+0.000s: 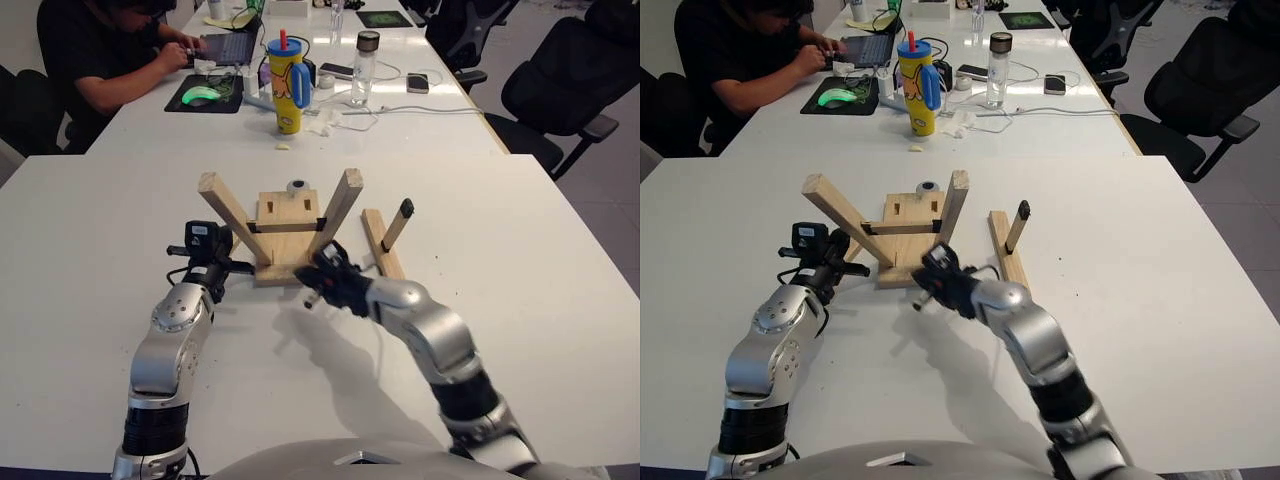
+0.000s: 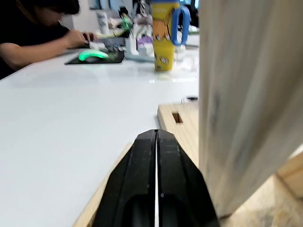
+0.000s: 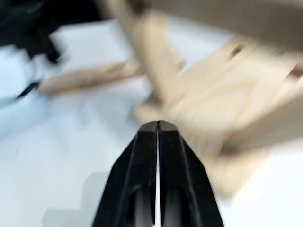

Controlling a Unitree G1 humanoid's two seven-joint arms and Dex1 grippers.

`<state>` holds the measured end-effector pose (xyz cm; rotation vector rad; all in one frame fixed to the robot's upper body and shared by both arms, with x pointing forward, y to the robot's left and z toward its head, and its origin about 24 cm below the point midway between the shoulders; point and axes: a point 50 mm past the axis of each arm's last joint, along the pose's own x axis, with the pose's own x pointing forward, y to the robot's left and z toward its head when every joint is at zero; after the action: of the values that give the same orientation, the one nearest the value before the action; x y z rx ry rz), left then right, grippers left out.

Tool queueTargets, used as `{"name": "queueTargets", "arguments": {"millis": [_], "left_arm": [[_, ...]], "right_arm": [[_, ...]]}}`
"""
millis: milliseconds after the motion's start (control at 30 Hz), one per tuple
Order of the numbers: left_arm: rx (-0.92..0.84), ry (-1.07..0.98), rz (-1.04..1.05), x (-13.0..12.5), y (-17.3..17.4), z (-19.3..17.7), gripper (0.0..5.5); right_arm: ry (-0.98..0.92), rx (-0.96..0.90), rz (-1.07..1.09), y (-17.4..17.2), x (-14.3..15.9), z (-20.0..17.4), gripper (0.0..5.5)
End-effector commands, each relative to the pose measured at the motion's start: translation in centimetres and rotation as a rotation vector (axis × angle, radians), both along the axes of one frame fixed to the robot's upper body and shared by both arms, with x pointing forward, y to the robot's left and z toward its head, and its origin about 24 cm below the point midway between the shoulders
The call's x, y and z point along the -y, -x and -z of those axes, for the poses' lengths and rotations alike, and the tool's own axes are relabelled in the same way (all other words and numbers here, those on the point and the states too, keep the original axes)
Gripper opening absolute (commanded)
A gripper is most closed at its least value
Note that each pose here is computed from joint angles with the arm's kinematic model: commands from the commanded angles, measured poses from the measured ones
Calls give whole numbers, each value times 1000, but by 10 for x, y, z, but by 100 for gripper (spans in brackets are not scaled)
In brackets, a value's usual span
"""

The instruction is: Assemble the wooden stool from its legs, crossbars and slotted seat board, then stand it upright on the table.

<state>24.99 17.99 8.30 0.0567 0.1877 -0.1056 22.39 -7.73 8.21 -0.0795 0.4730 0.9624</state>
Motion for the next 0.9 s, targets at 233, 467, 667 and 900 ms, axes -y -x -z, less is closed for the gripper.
{"name": "queueTargets", "arguments": {"millis": [233, 467, 667, 900], "left_arm": [[-324, -261, 693, -12, 26, 12, 1], [-407, -350, 977, 10, 32, 12, 1], [-369, -421, 926, 22, 15, 20, 1], [-464, -509, 842, -4, 11, 27, 1]], "right_arm": [[-93, 358, 217, -37, 77, -82, 0], [-84, 546, 96, -83, 46, -98, 0], [-113, 541, -116, -89, 23, -74, 0], [-194, 559, -281, -70, -1, -74, 0]]}}
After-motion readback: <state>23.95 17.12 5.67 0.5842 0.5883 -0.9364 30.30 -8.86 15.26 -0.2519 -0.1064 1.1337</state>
